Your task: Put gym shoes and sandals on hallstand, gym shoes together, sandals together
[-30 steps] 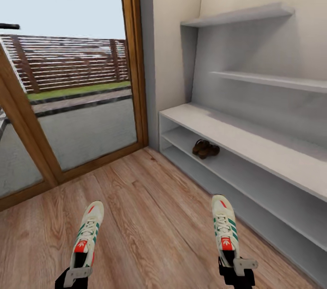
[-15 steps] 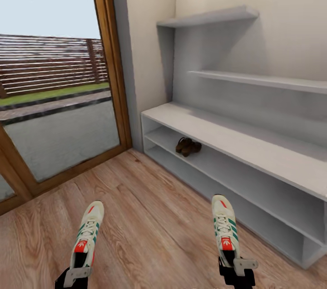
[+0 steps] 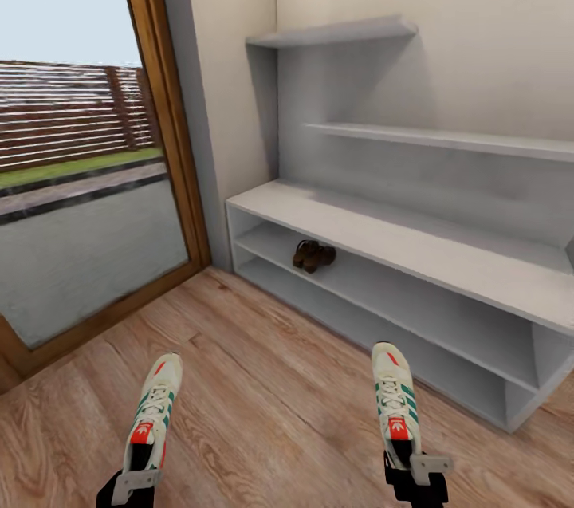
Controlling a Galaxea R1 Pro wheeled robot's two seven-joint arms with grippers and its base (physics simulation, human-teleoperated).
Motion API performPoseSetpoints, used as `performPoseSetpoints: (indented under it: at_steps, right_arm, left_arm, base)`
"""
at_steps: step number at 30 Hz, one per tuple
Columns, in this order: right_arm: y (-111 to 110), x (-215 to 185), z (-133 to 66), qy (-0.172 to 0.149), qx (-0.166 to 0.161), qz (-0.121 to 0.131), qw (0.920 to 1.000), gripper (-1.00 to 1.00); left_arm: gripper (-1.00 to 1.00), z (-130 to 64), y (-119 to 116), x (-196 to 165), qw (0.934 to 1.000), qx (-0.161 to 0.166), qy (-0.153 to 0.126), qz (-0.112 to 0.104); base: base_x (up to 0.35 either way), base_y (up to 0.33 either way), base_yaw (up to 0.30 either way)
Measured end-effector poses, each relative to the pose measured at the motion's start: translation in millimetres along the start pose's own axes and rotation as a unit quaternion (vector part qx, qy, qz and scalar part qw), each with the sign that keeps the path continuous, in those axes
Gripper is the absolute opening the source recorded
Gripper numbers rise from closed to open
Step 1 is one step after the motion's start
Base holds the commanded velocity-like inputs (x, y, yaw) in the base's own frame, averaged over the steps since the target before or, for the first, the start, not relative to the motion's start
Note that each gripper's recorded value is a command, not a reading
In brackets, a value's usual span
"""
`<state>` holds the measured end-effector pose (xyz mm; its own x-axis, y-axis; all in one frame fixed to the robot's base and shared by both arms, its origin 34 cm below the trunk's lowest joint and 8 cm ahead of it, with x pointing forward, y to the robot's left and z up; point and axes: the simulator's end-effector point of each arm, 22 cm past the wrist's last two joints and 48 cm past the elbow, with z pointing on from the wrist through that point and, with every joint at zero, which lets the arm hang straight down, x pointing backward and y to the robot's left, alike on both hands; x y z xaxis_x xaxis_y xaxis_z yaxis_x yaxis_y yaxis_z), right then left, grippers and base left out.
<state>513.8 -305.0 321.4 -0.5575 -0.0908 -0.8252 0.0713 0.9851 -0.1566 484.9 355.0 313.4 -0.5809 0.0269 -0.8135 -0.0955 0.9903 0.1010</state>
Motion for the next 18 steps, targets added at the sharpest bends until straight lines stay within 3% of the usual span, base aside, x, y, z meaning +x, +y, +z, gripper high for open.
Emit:
performPoseSetpoints:
  at_steps: [18]
  right_arm:
    - [-0.2, 0.0, 0.0, 0.000, 0.000, 0.000, 1.0000, -1.00]
  left_arm:
    - [-1.00, -0.1, 0.2, -0.1, 1.0000, 0.000, 0.000, 0.000]
  base:
    - [0.122, 0.311, -0.268]
